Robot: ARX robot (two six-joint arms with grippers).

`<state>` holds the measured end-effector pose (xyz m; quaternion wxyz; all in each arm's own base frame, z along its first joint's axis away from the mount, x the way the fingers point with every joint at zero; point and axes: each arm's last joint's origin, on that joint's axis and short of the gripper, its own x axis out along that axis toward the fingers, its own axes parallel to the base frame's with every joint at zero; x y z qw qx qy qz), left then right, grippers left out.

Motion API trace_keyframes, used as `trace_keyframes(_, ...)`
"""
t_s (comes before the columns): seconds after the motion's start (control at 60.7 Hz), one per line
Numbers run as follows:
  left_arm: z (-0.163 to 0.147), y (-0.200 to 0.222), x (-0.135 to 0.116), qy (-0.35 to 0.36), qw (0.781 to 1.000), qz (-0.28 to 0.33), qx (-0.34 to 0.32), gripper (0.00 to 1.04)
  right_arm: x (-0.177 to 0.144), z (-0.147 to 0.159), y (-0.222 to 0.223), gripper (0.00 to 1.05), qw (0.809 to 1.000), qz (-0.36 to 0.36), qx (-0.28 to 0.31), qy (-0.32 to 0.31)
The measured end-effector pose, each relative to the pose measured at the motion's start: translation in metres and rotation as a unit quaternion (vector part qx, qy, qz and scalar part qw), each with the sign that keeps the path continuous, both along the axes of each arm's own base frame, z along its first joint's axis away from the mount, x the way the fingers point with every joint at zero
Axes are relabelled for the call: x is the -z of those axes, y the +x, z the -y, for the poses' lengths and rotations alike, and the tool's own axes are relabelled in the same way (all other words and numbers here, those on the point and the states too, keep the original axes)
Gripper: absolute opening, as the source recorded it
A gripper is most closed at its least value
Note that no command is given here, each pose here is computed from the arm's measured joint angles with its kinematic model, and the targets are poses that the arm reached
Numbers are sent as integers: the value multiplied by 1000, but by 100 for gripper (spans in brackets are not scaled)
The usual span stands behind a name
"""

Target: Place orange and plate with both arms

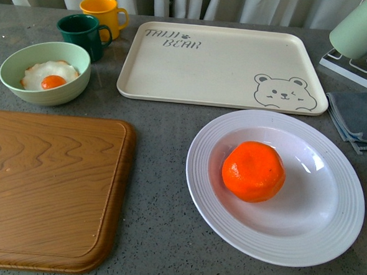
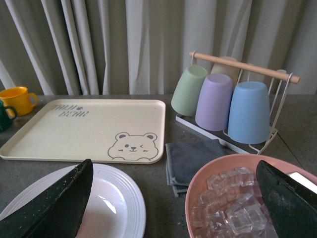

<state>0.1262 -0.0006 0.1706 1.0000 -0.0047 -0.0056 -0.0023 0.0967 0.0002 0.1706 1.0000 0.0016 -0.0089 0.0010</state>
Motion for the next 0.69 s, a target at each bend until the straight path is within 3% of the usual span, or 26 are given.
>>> trace_keyframes(0.692,0,-17,-1,0,1000,3,0,2,0,0,0,96,1000,0,0,0)
